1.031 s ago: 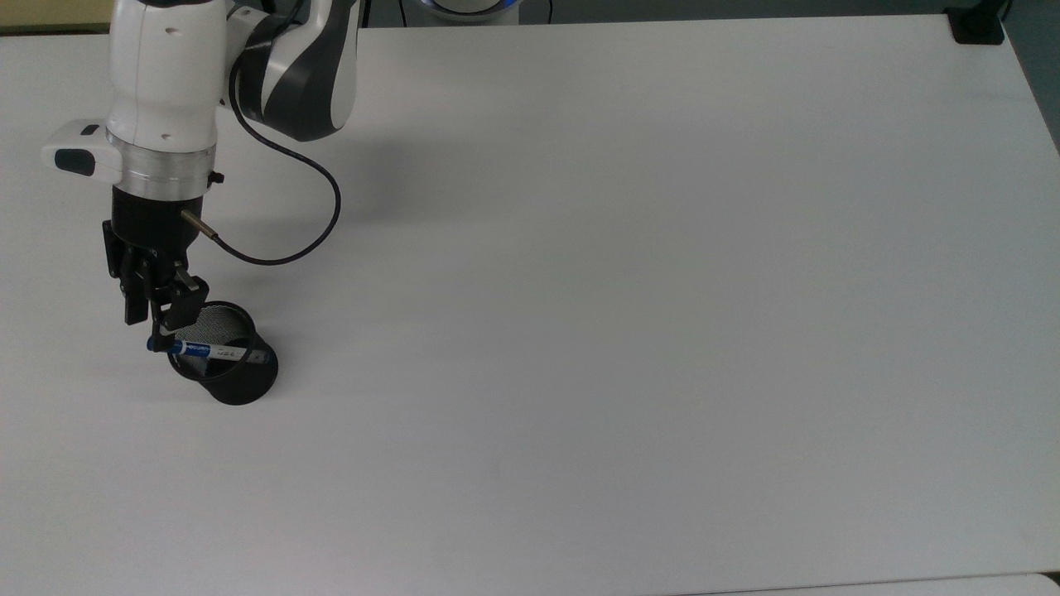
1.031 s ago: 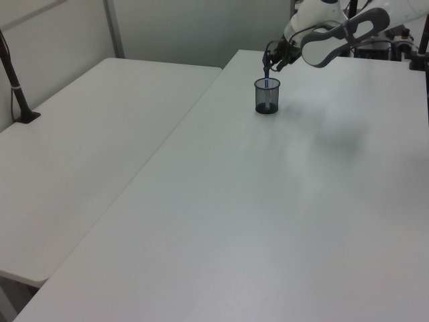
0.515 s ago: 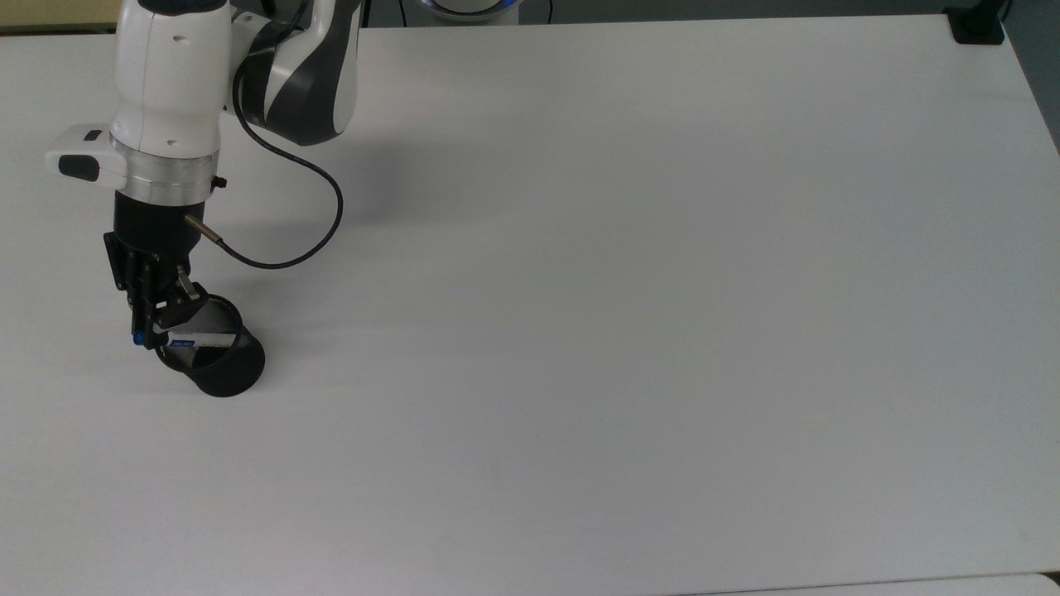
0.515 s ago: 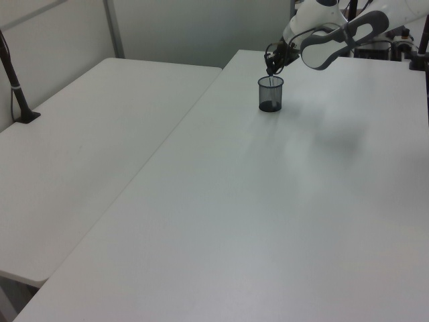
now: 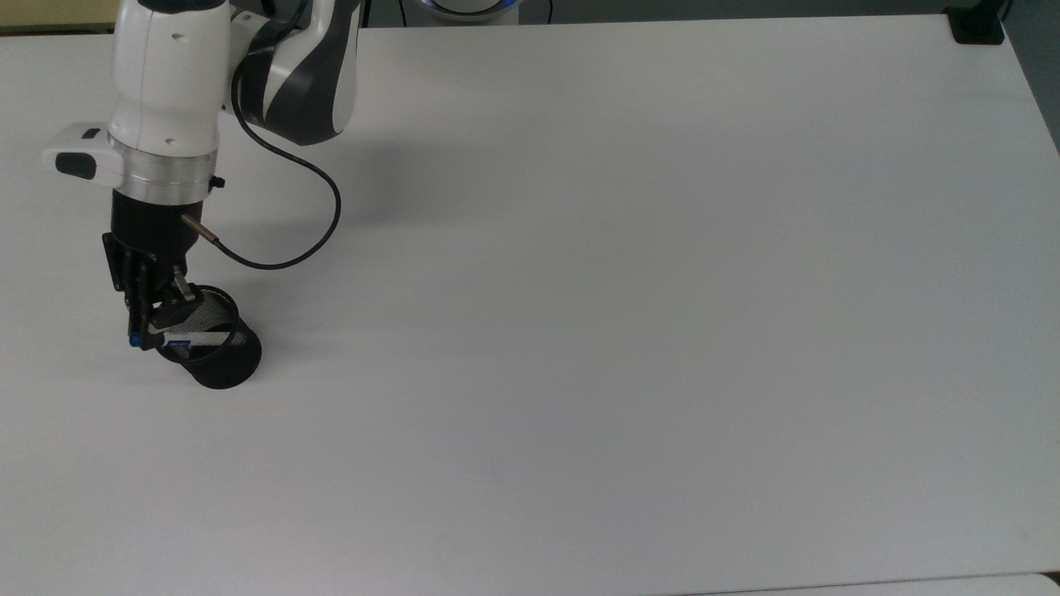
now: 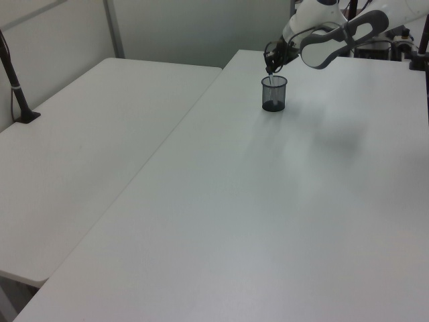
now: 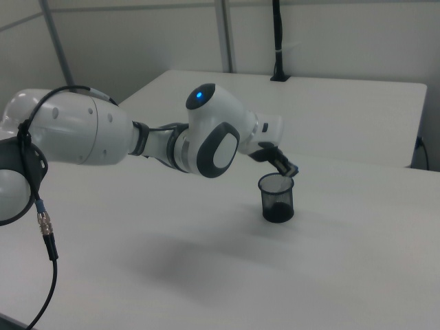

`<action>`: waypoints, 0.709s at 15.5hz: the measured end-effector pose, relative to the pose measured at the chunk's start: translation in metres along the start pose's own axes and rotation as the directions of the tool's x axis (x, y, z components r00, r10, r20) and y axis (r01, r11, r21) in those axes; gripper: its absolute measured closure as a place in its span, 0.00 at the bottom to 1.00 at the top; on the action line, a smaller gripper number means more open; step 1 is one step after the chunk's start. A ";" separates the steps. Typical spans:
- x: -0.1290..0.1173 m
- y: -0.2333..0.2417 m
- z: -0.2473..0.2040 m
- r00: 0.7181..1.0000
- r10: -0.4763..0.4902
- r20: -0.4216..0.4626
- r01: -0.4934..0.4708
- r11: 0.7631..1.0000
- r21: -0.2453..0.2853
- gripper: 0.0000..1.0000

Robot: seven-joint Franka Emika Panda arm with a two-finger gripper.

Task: Remove the marker
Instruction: 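Lift the marker up and out of the mesh cup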

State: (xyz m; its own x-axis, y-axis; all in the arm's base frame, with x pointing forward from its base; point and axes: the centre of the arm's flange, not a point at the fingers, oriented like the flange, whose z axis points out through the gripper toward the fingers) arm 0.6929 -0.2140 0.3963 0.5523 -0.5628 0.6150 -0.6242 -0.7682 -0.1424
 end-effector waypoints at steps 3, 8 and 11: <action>0.028 -0.011 -0.024 0.996 0.055 -0.063 -0.053 0.998 0.035 0.82; 0.064 -0.015 -0.070 0.986 0.087 -0.142 -0.076 0.994 0.080 0.82; 0.083 -0.016 -0.113 0.978 0.106 -0.182 -0.086 0.990 0.112 0.82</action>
State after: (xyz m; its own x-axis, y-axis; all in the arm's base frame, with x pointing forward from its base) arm 0.6865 -0.2138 0.5375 0.3735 -0.5759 0.7272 -0.6037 -0.7461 -0.2807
